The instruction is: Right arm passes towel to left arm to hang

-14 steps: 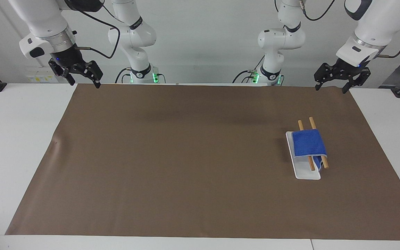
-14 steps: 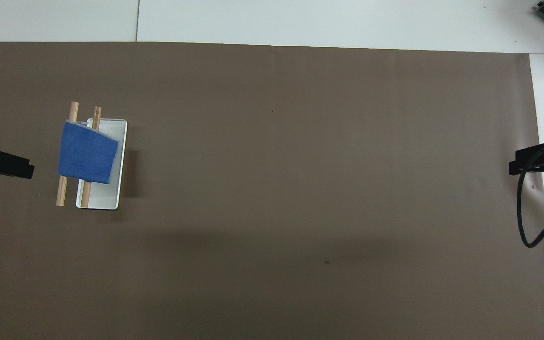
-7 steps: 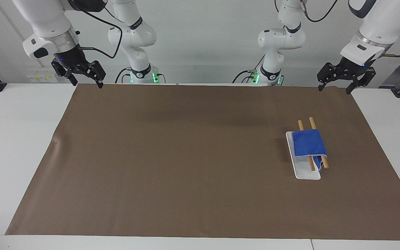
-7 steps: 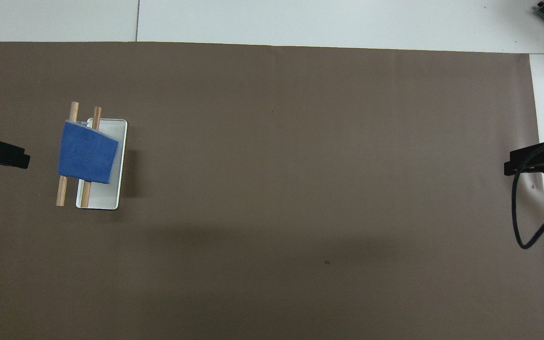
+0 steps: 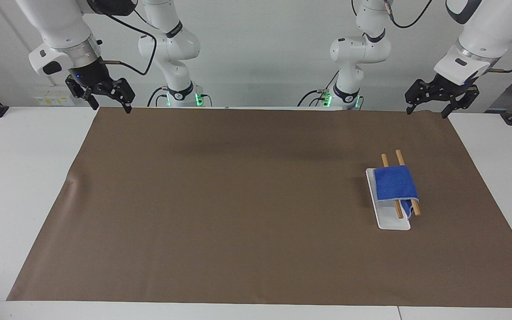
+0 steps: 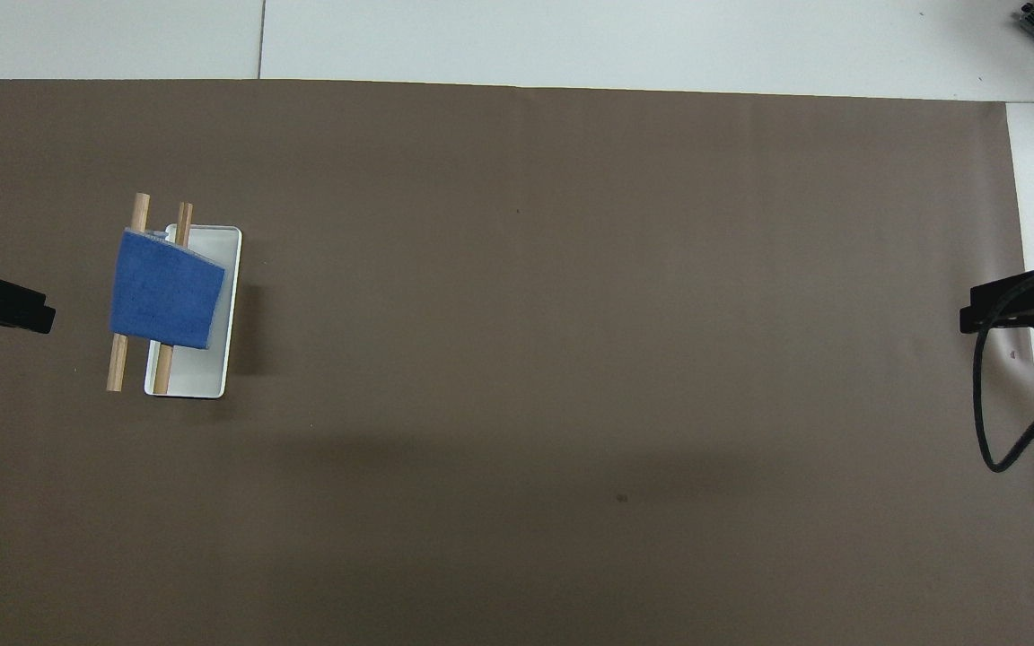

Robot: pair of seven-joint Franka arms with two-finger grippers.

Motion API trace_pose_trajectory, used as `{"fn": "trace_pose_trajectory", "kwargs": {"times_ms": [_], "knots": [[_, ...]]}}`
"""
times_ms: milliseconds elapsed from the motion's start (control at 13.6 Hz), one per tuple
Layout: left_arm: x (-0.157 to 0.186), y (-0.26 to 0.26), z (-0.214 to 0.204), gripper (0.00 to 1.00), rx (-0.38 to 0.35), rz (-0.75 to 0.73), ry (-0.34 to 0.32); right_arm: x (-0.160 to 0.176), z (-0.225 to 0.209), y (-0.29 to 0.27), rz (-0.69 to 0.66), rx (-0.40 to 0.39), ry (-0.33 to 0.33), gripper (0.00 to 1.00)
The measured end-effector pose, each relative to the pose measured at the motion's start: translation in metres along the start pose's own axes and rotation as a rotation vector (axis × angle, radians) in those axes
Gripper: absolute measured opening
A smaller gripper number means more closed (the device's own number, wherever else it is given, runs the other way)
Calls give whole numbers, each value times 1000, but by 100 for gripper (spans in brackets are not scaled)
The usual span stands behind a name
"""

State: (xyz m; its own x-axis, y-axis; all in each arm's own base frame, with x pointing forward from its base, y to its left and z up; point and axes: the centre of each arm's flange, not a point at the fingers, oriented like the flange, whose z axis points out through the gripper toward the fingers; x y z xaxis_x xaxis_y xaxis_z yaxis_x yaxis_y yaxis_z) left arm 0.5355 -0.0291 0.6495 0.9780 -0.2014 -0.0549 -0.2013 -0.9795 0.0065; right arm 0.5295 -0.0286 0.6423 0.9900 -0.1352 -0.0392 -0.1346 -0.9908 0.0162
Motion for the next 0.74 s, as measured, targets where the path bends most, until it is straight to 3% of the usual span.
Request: {"fn": "trace_pose_trajectory", "kwargs": {"times_ms": [738], "knots": [[1,-2,-1,100,27,-46,9,0,0,-2,-4,-2,0,100]]}}
